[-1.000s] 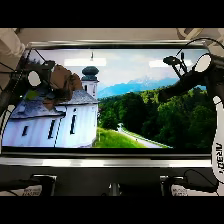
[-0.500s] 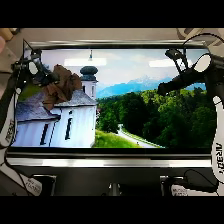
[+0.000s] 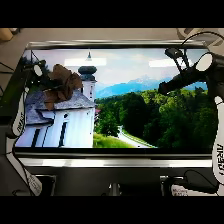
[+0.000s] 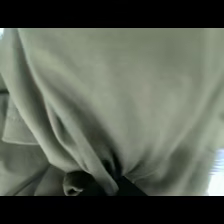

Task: Fold the shirts.

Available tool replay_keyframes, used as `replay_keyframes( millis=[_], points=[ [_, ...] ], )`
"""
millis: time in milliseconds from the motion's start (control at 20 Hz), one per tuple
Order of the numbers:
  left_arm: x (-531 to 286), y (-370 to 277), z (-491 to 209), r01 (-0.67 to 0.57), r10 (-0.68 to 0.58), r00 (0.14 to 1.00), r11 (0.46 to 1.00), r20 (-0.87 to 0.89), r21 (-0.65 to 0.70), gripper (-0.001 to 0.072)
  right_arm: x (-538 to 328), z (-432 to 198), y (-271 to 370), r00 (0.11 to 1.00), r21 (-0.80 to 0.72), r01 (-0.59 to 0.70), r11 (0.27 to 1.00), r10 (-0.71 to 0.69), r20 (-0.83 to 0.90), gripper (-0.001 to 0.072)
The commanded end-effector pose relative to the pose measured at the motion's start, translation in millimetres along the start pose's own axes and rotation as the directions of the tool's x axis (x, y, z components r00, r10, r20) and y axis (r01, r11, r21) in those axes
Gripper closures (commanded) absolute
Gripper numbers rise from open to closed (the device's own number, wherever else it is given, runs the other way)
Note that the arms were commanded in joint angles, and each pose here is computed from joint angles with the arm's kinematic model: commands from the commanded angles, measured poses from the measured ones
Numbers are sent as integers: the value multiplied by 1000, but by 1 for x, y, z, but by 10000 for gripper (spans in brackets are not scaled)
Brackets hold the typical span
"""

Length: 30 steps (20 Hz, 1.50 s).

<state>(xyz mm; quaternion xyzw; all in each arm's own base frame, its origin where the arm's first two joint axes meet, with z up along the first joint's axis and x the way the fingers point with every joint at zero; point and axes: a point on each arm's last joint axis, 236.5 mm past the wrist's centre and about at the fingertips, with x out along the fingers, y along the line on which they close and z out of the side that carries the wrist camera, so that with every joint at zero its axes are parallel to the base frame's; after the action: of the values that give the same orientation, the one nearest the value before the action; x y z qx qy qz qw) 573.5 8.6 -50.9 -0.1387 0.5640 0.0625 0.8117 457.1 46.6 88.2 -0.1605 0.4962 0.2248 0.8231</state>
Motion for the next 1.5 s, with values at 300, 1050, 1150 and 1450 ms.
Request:
replay_keyframes(
  millis=[300,1050,1150,1450],
  points=[
    [-363,-150,3,50,-367,781,844,506,534,683,-162,44,-20,914,-102,331,938,-293,279,41],
    [-171,-356,-389,521,-449,833,446,-323,728,9,-270,-57,17,895,-6,427,904,-422,147,41],
    [-166,-321,-350,347,-306,925,436,-226,830,20,-244,-50,8,916,25,388,921,-389,100,43],
    [-166,-89,-153,-146,182,983,766,6,626,19,-85,-44,62,983,-10,-137,990,135,-124,88]
  ],
)
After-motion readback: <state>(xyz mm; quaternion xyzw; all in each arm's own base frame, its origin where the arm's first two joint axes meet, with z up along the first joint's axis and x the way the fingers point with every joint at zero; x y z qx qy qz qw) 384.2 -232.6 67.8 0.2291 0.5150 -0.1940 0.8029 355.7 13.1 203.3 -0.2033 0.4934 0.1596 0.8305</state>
